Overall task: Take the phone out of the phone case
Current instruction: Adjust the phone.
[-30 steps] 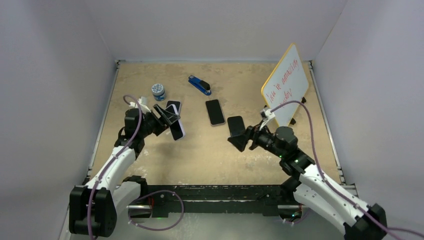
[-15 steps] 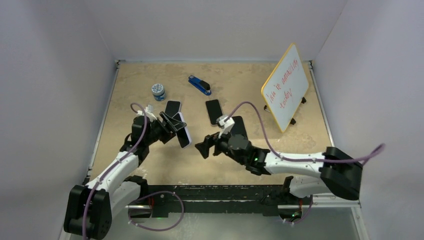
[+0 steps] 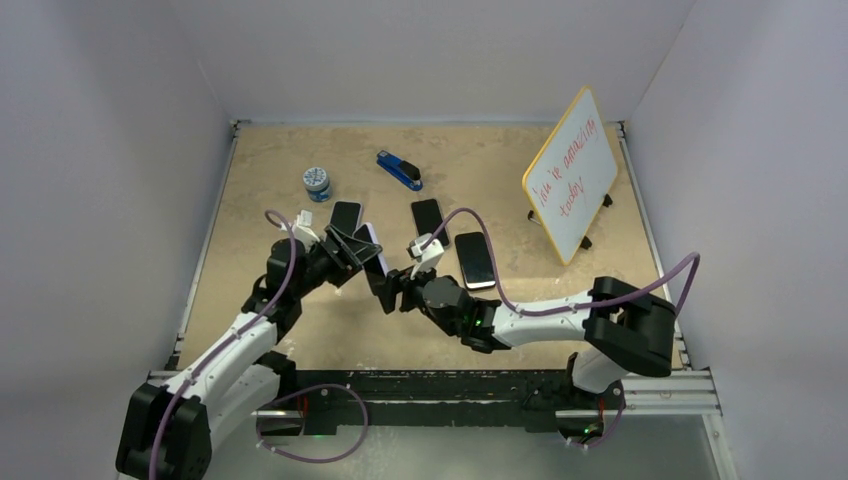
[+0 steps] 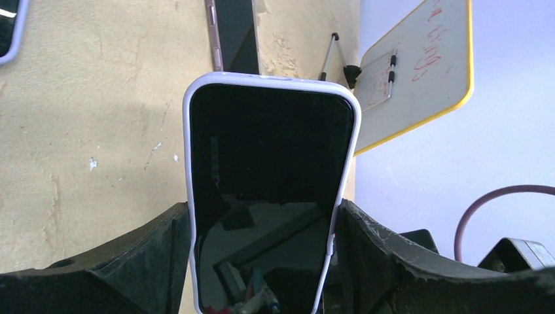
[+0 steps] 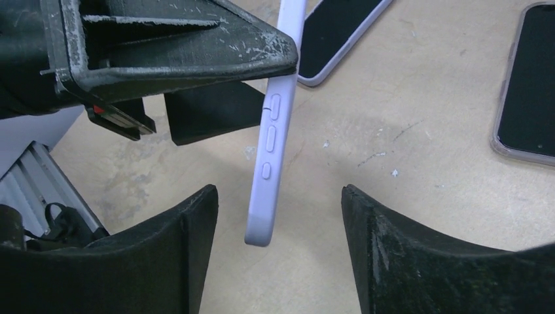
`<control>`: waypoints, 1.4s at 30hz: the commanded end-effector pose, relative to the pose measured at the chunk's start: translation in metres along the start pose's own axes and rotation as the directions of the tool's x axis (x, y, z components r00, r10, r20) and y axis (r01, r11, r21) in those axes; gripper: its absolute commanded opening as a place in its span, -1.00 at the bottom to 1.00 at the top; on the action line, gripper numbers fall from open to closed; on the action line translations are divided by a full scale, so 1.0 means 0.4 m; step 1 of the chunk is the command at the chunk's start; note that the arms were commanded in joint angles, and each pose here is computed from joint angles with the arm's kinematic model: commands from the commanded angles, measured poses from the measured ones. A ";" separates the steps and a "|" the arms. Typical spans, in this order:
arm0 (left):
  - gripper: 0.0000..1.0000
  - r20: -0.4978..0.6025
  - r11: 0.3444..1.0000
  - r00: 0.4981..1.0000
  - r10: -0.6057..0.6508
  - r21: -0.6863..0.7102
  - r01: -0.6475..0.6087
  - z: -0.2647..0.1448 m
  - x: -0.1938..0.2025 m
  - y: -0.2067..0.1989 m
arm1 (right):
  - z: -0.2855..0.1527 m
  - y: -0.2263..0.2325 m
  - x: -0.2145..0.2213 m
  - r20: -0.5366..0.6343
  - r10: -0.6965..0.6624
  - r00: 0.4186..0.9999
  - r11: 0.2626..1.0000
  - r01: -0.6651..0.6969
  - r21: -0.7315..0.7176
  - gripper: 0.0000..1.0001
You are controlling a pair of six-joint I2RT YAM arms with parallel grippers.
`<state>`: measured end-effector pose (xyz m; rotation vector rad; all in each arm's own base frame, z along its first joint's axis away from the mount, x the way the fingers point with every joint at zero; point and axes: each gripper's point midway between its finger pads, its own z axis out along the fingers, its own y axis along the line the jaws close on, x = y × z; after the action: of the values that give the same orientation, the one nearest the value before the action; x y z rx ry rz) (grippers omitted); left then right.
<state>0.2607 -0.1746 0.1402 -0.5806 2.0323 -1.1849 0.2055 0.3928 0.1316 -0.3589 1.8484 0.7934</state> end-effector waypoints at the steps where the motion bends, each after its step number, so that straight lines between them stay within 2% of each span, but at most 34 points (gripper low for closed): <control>1: -1.00 0.045 0.992 0.999 0.028 0.124 -0.033 -0.012 -0.018 -0.081 | 0.006 0.041 -0.073 0.099 0.107 0.989 0.994 -0.102 -0.050 0.33; 7: -1.00 0.030 0.988 0.998 0.060 0.143 -0.063 -0.021 0.003 -0.086 | 0.001 0.050 -0.071 0.114 0.110 0.987 0.991 -0.100 -0.090 0.00; 8: -1.00 0.027 0.986 0.997 0.067 0.149 -0.070 -0.023 0.006 -0.089 | 0.004 0.051 -0.069 0.114 0.108 0.988 0.991 -0.098 -0.095 -0.11; 10: -1.00 0.023 0.982 0.996 0.090 0.162 -0.093 -0.028 0.011 -0.095 | 0.005 0.056 -0.065 0.117 0.111 0.987 0.989 -0.098 -0.109 -0.47; 12: -1.00 0.018 0.978 0.992 0.128 0.163 -0.129 -0.033 0.015 -0.096 | -0.001 0.052 -0.054 0.109 0.114 0.987 0.988 -0.102 -0.114 -0.93; 13: -1.00 0.017 0.975 0.988 0.151 0.160 -0.151 -0.036 0.015 -0.096 | -0.005 0.051 -0.052 0.106 0.115 0.988 0.988 -0.103 -0.118 -1.00; 15: -0.82 0.014 0.967 0.979 0.203 0.153 -0.203 -0.041 0.016 -0.095 | -0.018 0.044 -0.049 0.107 0.128 0.986 0.986 -0.115 -0.125 -1.00; 18: -0.16 0.010 0.941 0.956 0.293 0.176 -0.290 -0.046 0.019 -0.106 | -0.046 0.037 -0.057 0.126 0.144 0.982 0.981 -0.125 -0.146 -1.00; 20: 0.17 0.009 0.923 0.942 0.335 0.196 -0.331 -0.050 0.021 -0.117 | -0.067 0.035 -0.069 0.138 0.162 0.977 0.977 -0.139 -0.162 -1.00; 23: 0.44 0.014 0.903 0.928 0.372 0.226 -0.365 -0.059 0.024 -0.134 | -0.095 0.027 -0.079 0.143 0.189 0.971 0.971 -0.164 -0.171 -1.00; 28: 0.67 0.070 0.856 0.895 0.440 0.270 -0.441 -0.070 0.012 -0.164 | -0.141 -0.011 -0.106 0.168 0.218 0.962 0.968 -0.190 -0.164 -1.00; 32: 0.72 0.115 0.805 0.861 0.495 0.313 -0.504 -0.069 0.008 -0.182 | -0.163 -0.067 -0.115 0.181 0.273 0.945 0.953 -0.241 -0.182 -1.00; 42: 0.73 0.131 0.777 0.888 0.441 0.440 -0.451 -0.084 0.063 -0.160 | -0.183 -0.098 -0.157 0.180 0.426 0.886 0.882 -0.363 -0.299 -1.00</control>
<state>0.2265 -0.1996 0.1821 0.0801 1.7652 -1.2197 0.2045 0.2955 0.1227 -0.1047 1.8228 1.0475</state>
